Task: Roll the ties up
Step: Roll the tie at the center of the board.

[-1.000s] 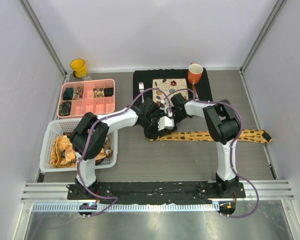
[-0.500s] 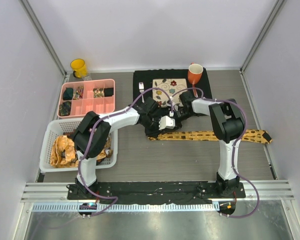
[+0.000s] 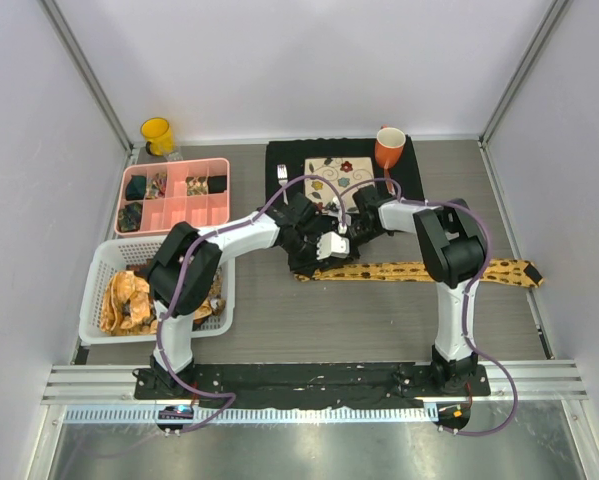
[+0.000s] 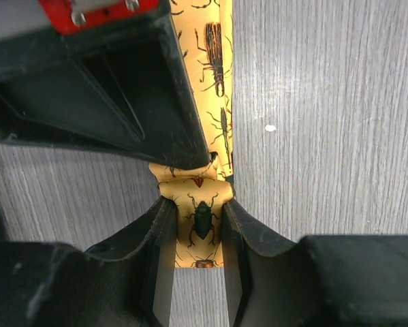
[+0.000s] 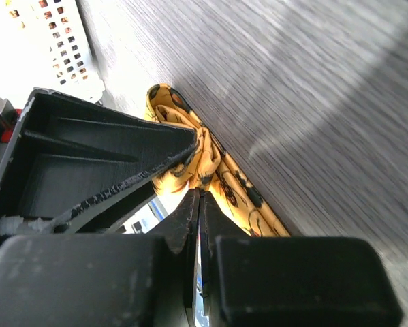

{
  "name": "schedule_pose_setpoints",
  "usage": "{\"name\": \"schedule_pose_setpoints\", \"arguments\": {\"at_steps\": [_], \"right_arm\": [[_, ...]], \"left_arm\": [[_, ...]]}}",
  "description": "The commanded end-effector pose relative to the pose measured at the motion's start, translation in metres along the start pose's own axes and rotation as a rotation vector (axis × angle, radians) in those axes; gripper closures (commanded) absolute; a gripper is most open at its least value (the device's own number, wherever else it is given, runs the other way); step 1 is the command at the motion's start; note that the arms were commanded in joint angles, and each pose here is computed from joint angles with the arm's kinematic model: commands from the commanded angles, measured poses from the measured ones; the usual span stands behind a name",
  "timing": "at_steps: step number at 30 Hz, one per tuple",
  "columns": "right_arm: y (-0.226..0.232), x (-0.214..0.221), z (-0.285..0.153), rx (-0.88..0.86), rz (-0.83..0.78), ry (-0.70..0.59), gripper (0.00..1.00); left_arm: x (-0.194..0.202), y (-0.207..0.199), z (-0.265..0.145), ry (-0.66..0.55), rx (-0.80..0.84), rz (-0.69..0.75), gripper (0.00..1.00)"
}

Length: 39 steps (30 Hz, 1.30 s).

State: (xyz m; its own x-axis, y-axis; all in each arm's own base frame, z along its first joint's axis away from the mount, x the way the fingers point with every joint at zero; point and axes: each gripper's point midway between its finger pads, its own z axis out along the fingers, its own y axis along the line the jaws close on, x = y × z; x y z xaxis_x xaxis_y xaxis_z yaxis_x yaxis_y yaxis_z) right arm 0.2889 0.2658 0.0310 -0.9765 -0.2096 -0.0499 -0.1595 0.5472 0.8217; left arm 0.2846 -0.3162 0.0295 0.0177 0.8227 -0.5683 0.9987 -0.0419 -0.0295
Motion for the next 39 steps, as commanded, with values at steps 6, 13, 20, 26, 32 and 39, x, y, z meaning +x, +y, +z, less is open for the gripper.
{"name": "schedule_pose_setpoints", "arguments": {"at_steps": [6,13,20,26,32,39], "right_arm": [[0.006,0.002,0.013,0.018,-0.035,0.005,0.96],[0.001,0.003,0.017,0.035,-0.027,0.005,0.98],[0.018,0.009,-0.009,-0.026,-0.027,-0.017,0.89],[0.037,0.009,-0.015,-0.085,-0.04,-0.04,0.77],[0.04,-0.001,-0.012,-0.106,-0.01,-0.079,0.71],[0.03,-0.007,0.0,-0.1,0.049,-0.096,0.71]], "left_arm": [[-0.001,-0.005,0.0,0.001,0.036,-0.008,0.65],[0.0,-0.009,0.003,0.003,0.045,-0.009,0.62],[0.018,-0.016,0.006,0.061,0.053,0.008,0.67],[0.02,-0.015,0.008,0.073,0.051,0.009,0.68],[0.02,-0.016,0.008,0.076,0.052,0.014,0.67],[0.017,-0.016,0.008,0.064,0.052,0.004,0.67]]}}
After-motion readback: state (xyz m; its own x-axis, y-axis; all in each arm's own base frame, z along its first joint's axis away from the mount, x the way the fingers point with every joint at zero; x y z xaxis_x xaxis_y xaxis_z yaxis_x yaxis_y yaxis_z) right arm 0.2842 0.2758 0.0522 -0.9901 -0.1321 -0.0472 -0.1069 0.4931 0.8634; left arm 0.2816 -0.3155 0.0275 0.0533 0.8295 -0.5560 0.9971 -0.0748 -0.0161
